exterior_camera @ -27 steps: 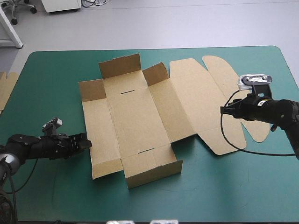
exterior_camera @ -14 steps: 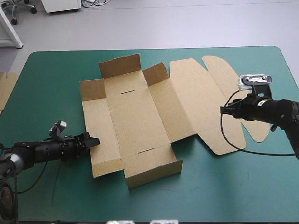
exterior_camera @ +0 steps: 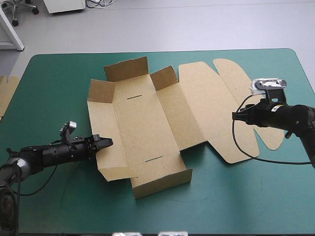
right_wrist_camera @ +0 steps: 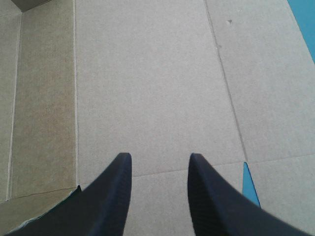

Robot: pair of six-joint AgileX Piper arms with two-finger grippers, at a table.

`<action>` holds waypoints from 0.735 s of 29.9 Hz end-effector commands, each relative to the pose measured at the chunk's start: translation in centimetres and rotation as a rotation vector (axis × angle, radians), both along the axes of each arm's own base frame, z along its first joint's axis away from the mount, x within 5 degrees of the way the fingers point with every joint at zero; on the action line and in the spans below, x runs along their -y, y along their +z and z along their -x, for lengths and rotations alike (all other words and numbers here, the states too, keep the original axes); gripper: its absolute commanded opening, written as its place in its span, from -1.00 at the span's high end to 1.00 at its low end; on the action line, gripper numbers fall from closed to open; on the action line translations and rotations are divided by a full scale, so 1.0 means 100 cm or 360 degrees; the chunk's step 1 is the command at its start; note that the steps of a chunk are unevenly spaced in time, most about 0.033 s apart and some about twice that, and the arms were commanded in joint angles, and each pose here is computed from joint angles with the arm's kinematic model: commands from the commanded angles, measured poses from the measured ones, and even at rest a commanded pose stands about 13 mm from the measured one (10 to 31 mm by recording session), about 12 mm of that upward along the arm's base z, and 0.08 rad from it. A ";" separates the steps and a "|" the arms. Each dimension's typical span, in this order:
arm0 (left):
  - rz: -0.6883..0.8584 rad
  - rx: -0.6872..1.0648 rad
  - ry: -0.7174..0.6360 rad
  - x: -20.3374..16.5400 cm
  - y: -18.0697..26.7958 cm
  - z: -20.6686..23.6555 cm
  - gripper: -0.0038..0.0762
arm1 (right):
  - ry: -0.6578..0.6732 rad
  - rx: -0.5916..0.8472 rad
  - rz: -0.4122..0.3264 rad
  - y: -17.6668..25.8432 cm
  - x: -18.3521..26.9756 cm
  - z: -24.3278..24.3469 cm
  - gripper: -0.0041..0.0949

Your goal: Fold the box

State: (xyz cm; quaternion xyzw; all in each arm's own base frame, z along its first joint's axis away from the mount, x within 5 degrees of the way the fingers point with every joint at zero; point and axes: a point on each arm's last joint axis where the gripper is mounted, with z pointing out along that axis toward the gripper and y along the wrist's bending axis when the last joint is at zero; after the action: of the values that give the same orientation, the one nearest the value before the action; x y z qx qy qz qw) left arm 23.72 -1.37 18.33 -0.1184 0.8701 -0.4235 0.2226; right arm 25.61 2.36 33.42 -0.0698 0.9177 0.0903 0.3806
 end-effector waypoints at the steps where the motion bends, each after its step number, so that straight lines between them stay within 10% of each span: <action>1: 0.0038 0.0124 -0.0001 0.009 0.022 -0.013 0.10 | -0.0009 0.0164 -0.0011 0.019 -0.001 -0.001 0.18; 22: -0.0205 0.0128 -0.0091 0.011 0.021 -0.022 0.76 | -0.0014 0.0170 -0.0011 0.019 0.000 -0.002 0.18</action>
State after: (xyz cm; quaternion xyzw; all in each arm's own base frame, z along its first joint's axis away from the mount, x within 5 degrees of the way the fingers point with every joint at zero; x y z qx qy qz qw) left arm 25.51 -2.06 18.83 -0.0760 0.9015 -0.3601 0.2279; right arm 25.66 2.36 33.39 -0.0695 0.9176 0.0901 0.3810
